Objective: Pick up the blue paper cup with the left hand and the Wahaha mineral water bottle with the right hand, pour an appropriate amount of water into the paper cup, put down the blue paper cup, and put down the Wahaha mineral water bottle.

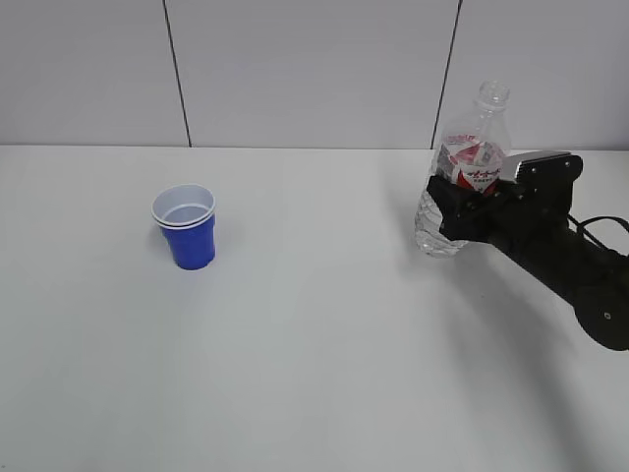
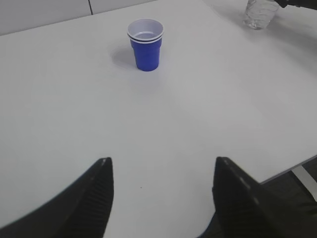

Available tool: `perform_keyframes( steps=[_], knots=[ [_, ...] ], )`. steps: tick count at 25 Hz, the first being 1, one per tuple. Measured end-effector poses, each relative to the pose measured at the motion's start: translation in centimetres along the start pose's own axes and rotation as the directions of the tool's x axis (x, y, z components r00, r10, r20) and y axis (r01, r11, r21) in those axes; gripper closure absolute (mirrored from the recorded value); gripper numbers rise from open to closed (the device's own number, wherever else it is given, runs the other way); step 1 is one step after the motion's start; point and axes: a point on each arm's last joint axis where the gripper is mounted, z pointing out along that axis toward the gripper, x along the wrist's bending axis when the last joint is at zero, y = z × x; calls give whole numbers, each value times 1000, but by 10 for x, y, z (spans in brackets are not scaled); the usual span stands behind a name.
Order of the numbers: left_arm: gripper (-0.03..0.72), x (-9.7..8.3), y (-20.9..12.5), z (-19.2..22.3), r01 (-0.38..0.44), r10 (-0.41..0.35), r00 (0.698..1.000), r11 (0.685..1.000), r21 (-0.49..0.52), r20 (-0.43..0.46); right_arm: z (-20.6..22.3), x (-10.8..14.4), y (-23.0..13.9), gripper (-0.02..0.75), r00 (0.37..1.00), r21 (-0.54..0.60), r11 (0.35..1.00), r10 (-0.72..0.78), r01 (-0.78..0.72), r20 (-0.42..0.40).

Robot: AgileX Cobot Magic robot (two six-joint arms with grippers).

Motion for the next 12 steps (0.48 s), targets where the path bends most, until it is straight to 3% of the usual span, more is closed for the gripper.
perform_keyframes(
  steps=[12],
  knots=[
    [211,0,0,0,0,0,1000,1000,0,0,0,2,-1,295,1000,2,1000,-10,10,-25]
  ],
)
